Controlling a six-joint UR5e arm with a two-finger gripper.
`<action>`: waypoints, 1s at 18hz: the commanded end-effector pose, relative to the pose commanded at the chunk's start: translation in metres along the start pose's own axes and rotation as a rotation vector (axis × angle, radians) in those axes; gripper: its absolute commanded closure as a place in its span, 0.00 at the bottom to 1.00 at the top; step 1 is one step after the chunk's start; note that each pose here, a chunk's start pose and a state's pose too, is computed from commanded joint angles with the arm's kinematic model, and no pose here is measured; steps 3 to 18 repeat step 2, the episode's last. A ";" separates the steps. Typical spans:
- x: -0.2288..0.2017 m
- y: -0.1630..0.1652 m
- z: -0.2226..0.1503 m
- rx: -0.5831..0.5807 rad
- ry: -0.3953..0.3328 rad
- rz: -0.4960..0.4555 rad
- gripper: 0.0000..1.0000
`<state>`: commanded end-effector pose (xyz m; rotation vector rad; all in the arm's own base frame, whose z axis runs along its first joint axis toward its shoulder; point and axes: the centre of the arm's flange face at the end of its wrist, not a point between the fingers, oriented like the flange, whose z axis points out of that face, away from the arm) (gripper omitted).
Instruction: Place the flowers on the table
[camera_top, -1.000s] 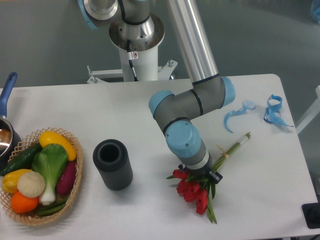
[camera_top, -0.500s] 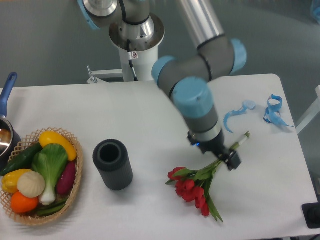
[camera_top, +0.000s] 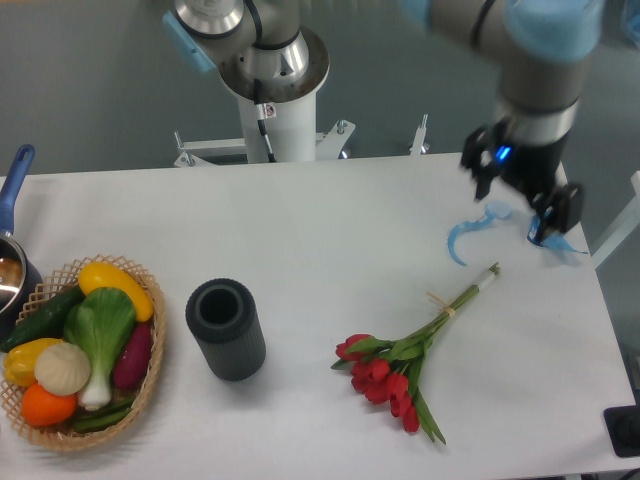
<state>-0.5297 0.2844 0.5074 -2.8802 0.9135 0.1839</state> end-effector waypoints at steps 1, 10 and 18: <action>0.007 0.013 0.000 0.029 -0.009 0.001 0.00; 0.008 0.016 0.000 0.049 -0.018 -0.003 0.00; 0.008 0.016 0.000 0.049 -0.018 -0.003 0.00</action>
